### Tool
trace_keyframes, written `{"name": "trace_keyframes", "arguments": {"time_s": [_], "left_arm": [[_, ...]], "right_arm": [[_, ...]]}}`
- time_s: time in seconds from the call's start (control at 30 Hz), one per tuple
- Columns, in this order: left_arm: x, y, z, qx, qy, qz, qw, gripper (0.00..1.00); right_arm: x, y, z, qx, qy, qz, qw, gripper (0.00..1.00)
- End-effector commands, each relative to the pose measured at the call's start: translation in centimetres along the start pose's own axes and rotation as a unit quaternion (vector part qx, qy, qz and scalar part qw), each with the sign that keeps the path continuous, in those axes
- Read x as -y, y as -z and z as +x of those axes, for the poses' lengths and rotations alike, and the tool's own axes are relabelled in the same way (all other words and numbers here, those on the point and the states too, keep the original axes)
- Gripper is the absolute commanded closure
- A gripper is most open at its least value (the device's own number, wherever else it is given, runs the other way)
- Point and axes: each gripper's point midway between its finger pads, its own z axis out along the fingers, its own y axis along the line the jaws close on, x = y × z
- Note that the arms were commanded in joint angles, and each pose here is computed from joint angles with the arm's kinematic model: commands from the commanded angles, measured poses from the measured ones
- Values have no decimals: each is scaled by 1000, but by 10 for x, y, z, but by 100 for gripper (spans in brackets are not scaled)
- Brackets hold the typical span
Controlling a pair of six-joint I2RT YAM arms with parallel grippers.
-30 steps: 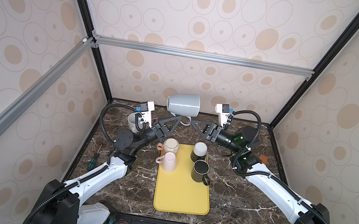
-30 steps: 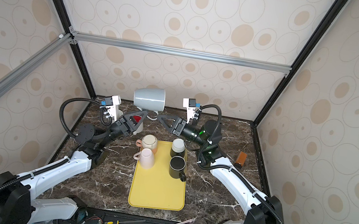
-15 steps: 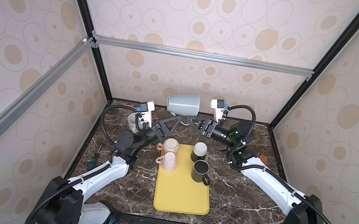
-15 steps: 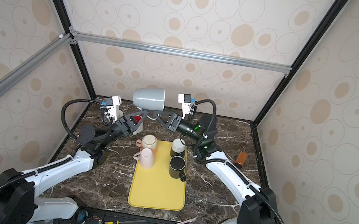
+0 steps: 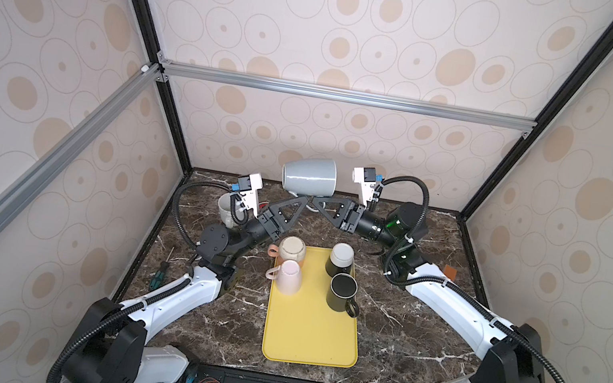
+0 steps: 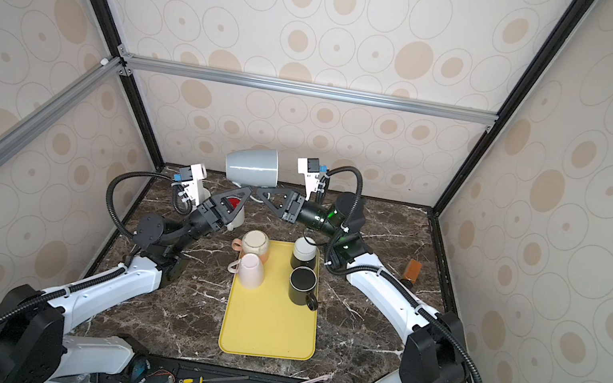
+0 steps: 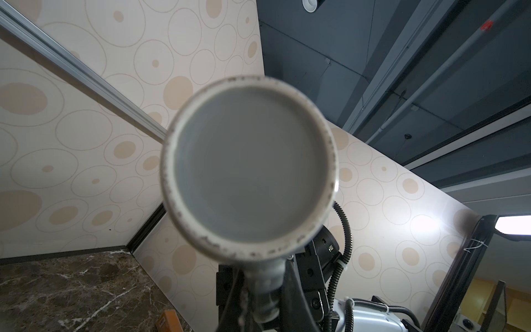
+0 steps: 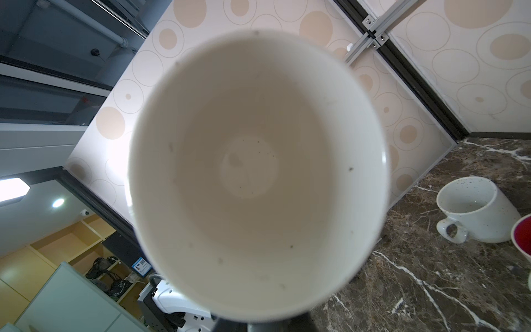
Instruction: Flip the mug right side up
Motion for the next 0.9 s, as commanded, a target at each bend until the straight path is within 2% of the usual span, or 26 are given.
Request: {"name": "trace_keyframes", "arguments": {"time_s": [0.0,0.03,0.1,0.2,0.3,0.33,0.43,0.5,0.57,0.63,0.67,0.77,0.87], "left_arm": [[-13,1,-10,-5,-98,-66,993,100],[-26,5,-16,1,-122,-119,985,100],[-64,25,-26,-1,-161,-251,954,100],[-78,51,-40,10,-230,-332,915,100],[-98,83,-53,28,-225,-434,872,100],[-101,82,-48,-1,-235,-436,869,100],[-107,75,-25,-66,-230,-411,880,98],[-112,74,-15,-77,-215,-402,887,91],[-114,79,-15,-64,-211,-404,888,86],[-116,84,-17,-49,-210,-403,889,93],[-113,84,-23,-31,-209,-396,894,100],[-121,86,-26,-20,-180,-391,902,100],[-130,86,-24,-16,-138,-373,917,100]], "right_arm": [[-3,-8,-12,5,-13,20,1000,100],[5,-9,-13,3,-26,46,999,100],[16,-10,-15,-7,-22,84,996,100],[29,-9,-26,16,-12,124,992,100],[40,-14,-36,21,-9,148,989,100],[41,-17,-39,25,-10,140,990,100],[46,-27,-50,48,-31,98,994,100],[44,-35,-53,49,-47,65,996,100],[37,-38,-56,56,-55,28,997,100],[30,-38,-58,67,-53,1,996,100],[28,-37,-58,65,-52,-3,997,100],[20,-36,-55,59,-41,-16,997,100],[6,-33,-55,57,-31,-42,997,100]]}}
